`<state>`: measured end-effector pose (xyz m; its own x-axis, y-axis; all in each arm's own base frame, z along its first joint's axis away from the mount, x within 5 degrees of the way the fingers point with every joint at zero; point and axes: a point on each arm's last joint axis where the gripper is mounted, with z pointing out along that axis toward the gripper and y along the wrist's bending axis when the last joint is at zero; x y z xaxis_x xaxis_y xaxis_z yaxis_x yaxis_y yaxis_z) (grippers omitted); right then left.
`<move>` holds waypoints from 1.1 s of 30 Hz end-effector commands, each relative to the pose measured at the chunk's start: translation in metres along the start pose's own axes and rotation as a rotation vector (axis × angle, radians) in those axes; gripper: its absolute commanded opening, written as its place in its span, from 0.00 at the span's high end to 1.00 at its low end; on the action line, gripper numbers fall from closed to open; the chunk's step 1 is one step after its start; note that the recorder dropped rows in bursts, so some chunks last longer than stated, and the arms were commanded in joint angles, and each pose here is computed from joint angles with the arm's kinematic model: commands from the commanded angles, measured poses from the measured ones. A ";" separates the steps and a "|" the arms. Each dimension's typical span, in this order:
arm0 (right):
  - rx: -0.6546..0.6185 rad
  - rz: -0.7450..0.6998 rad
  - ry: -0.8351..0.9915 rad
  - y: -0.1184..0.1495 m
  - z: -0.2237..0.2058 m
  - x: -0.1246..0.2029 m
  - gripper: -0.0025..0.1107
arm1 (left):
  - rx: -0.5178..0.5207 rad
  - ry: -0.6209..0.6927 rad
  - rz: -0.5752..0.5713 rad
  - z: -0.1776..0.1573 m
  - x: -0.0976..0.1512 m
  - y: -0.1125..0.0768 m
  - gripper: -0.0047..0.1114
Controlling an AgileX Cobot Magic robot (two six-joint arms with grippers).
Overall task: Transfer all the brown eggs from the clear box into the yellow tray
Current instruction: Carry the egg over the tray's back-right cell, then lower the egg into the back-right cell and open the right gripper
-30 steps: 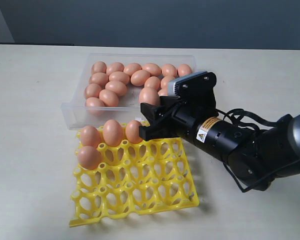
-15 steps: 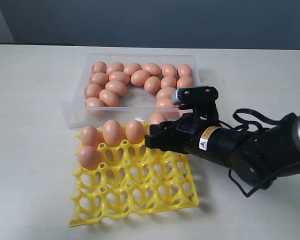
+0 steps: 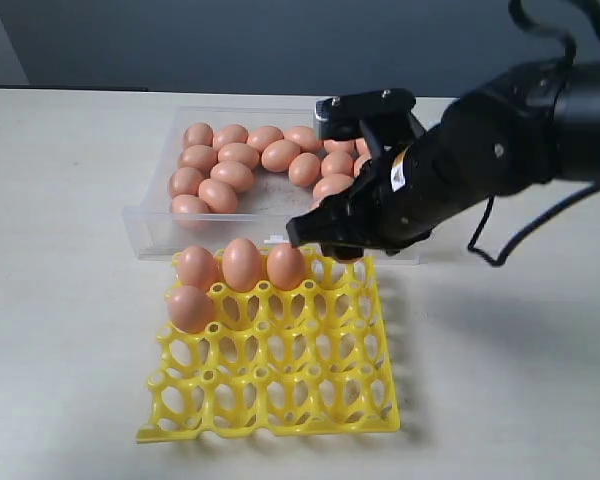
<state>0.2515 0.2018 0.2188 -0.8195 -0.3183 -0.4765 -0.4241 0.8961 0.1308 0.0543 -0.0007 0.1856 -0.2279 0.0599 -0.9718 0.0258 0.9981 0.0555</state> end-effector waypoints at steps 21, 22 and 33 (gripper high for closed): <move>-0.310 -0.119 0.604 -0.028 0.057 -0.031 0.98 | -0.005 -0.011 -0.001 0.000 0.000 0.000 0.96; -0.314 -0.132 0.604 -0.028 0.058 -0.031 0.98 | -0.005 -0.011 -0.001 0.000 0.000 0.000 0.96; -0.335 -0.138 0.621 -0.028 0.066 -0.028 0.97 | -0.005 -0.011 -0.001 0.000 0.000 0.000 0.96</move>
<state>0.3102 0.2068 0.1690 -0.7812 -0.6198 0.0745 -0.5451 0.7354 0.4024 0.0543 -0.0007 0.1856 -0.2279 0.0599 -0.9718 0.0258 0.9981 0.0555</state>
